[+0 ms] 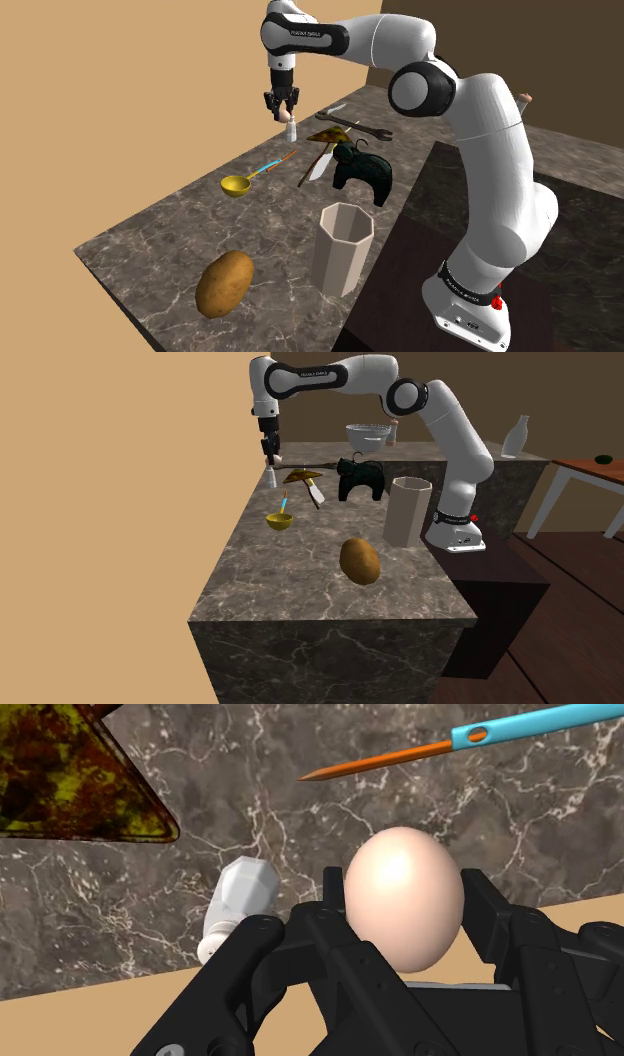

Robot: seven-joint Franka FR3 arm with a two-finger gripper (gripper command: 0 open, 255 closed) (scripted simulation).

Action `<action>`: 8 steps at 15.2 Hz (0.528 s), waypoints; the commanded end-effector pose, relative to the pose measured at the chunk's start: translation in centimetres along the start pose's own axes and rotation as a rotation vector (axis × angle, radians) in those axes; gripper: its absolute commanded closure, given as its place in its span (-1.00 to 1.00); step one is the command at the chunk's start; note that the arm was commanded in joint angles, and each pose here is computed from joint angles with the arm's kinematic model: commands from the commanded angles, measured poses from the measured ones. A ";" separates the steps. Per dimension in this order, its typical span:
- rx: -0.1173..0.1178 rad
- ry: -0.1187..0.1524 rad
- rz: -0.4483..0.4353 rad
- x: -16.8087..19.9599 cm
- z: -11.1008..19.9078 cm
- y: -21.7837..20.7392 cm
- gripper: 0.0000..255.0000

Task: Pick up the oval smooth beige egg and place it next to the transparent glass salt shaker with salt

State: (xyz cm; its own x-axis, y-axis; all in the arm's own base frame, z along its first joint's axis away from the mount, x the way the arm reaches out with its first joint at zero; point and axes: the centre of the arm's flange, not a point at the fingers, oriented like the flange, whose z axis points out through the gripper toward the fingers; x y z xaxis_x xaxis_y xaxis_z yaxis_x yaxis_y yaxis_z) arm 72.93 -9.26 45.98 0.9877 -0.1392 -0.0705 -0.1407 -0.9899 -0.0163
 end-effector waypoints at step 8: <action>0.000 0.001 0.000 0.3 4.8 0.0 1.00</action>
State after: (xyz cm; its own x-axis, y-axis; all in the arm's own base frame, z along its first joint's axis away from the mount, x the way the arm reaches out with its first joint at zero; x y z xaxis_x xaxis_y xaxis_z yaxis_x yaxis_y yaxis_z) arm 72.82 -9.16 41.73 0.9877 -0.1393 -0.0704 -0.1408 -0.9899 -0.0163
